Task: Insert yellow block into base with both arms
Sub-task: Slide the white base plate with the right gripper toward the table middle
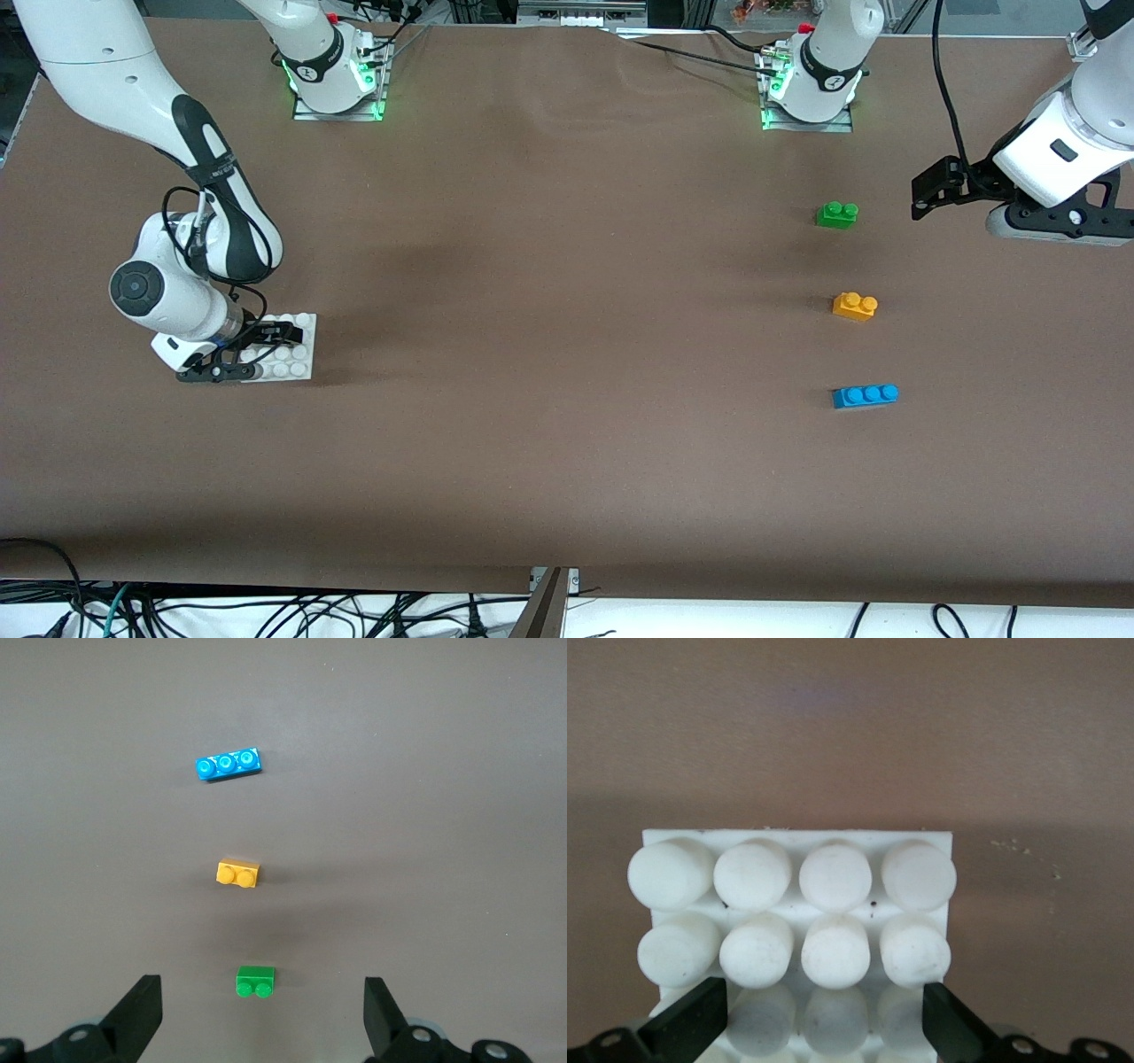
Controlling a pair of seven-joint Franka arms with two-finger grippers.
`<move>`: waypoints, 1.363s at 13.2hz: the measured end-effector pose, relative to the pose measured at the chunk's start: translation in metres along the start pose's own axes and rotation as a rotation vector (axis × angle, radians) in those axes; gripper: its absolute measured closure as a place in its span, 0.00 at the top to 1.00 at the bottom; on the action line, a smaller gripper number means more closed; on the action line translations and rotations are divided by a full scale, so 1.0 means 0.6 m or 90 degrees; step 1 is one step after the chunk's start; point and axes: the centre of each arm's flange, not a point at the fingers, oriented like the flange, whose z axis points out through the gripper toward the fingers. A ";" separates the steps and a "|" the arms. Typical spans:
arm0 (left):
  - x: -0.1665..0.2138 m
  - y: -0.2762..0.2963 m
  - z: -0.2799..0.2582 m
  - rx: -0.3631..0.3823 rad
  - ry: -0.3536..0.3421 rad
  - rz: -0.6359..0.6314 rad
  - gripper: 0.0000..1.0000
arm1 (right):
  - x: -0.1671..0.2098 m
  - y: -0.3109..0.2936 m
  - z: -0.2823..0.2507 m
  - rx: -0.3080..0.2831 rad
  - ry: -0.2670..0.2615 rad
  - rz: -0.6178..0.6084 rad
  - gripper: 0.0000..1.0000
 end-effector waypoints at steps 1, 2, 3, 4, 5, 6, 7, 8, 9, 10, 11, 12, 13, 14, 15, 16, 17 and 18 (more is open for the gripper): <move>0.000 0.000 0.000 0.000 0.000 0.000 1.00 | 0.002 -0.015 0.001 0.001 0.002 0.002 1.00; 0.000 0.000 0.000 0.000 0.000 0.000 1.00 | 0.003 -0.033 0.003 0.002 0.002 0.001 1.00; 0.000 0.000 0.000 0.000 0.000 0.000 1.00 | 0.003 -0.052 0.008 0.003 0.001 -0.003 1.00; 0.000 0.000 0.000 0.000 0.000 0.000 1.00 | 0.004 -0.071 0.013 0.004 0.002 -0.008 1.00; 0.000 0.000 0.000 0.000 0.000 0.000 1.00 | 0.004 -0.091 0.018 0.006 0.002 -0.010 1.00; 0.000 0.000 0.000 0.000 0.000 0.000 1.00 | 0.005 -0.108 0.019 0.006 0.003 -0.010 1.00; 0.000 0.000 0.000 0.000 0.000 0.000 1.00 | 0.006 -0.126 0.018 0.006 0.004 -0.009 1.00; 0.000 0.000 0.000 0.000 0.000 0.000 1.00 | 0.005 -0.143 0.017 0.006 0.004 -0.010 1.00; 0.000 0.000 0.000 0.000 0.000 0.000 1.00 | 0.005 -0.159 0.017 0.006 0.004 -0.008 1.00; 0.000 0.000 0.000 0.000 0.000 0.000 1.00 | 0.004 -0.170 0.016 0.006 0.004 -0.006 1.00; 0.000 0.000 0.000 0.000 0.000 0.000 1.00 | 0.004 -0.179 0.016 0.006 0.005 -0.003 1.00; 0.000 0.000 0.000 0.000 0.000 0.000 1.00 | 0.004 -0.187 0.015 0.006 0.006 0.002 1.00; 0.000 0.000 0.000 0.000 0.000 0.000 1.00 | 0.004 -0.197 0.014 0.007 0.007 0.005 1.00; 0.000 0.000 0.000 0.000 0.000 0.000 1.00 | 0.003 -0.210 0.013 0.007 0.008 0.010 1.00; 0.000 0.000 0.000 0.000 0.000 0.000 1.00 | 0.003 -0.223 0.013 0.007 0.008 0.013 1.00; 0.000 0.000 0.000 0.000 0.000 0.000 1.00 | 0.001 -0.237 0.012 0.007 0.009 0.017 1.00; 0.000 0.000 0.000 0.000 0.000 0.000 1.00 | 0.000 -0.249 0.012 0.007 0.010 0.021 1.00; 0.000 0.000 0.000 0.000 0.000 0.000 1.00 | -0.001 -0.261 0.012 0.008 0.010 0.025 1.00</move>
